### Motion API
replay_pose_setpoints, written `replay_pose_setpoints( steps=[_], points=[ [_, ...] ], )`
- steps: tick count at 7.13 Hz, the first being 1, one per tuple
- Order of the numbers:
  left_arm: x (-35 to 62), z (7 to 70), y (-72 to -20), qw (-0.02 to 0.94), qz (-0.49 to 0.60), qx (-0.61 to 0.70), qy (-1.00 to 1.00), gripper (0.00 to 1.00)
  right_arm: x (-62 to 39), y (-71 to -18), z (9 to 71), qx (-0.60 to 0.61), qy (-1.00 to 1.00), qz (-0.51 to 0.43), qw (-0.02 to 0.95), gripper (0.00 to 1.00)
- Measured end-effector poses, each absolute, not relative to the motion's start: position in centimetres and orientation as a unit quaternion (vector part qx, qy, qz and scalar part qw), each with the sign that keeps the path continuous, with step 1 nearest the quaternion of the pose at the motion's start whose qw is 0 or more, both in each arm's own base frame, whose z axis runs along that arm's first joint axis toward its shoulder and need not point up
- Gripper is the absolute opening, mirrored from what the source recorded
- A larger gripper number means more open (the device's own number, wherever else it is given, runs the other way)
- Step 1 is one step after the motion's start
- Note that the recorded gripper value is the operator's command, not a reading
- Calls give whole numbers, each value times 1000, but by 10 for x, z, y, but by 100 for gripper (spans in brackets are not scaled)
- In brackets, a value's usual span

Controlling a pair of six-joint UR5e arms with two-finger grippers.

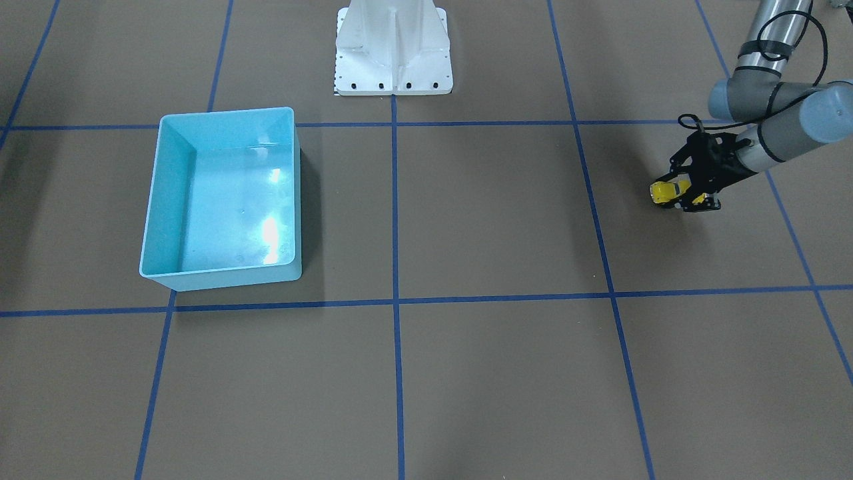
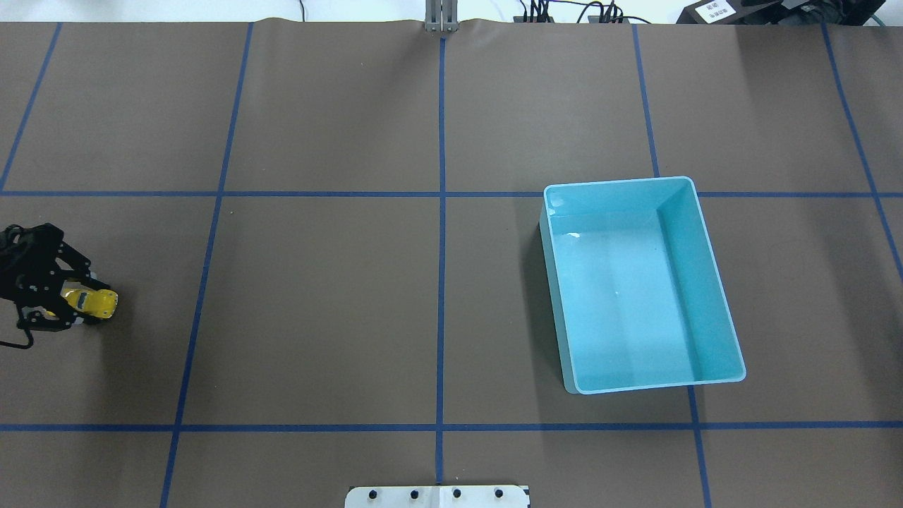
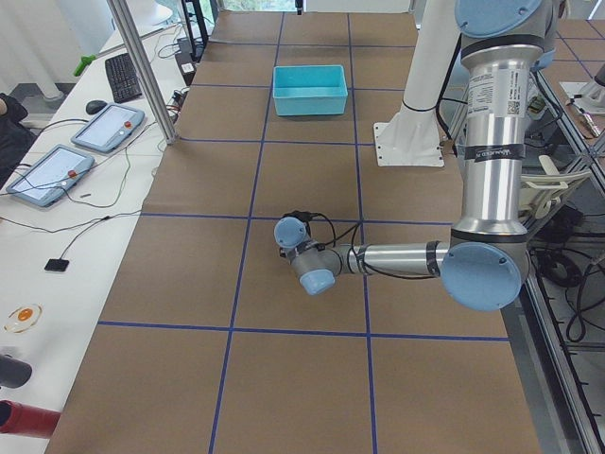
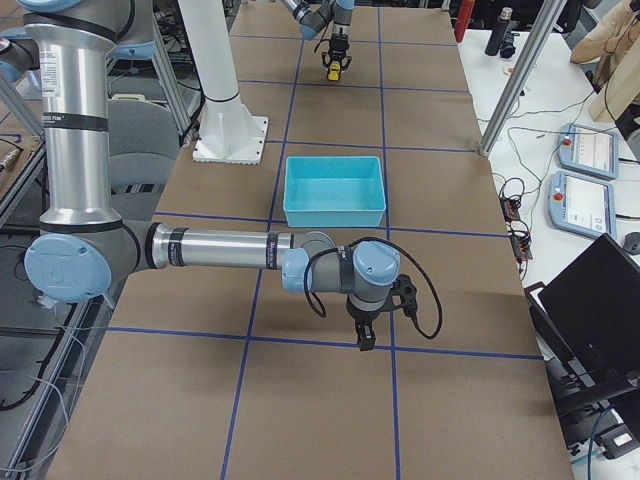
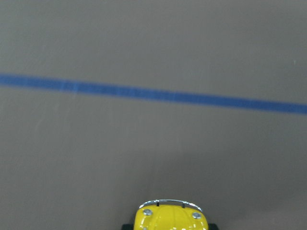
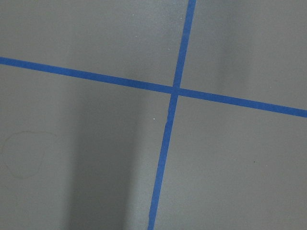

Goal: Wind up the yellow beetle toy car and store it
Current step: 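Lift the left gripper off so the car rolls forward, then withdraw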

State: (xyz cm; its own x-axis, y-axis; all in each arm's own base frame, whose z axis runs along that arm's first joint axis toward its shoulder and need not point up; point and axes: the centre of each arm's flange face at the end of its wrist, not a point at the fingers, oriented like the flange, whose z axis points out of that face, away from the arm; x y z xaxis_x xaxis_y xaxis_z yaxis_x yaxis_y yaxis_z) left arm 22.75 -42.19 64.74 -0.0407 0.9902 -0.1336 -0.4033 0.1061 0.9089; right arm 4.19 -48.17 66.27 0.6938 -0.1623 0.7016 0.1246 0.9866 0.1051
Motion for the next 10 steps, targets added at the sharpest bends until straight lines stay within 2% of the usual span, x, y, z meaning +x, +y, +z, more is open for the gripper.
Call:
replay_pose_setpoints(
  steps=[3, 10],
  points=[
    [168, 671, -427, 610, 547, 348, 456, 100, 42, -476, 667, 21, -384, -76, 920, 100],
    [156, 663, -437, 617, 532, 347, 465, 100, 42, -477, 667, 21, -384, -76, 920, 100]
  ],
)
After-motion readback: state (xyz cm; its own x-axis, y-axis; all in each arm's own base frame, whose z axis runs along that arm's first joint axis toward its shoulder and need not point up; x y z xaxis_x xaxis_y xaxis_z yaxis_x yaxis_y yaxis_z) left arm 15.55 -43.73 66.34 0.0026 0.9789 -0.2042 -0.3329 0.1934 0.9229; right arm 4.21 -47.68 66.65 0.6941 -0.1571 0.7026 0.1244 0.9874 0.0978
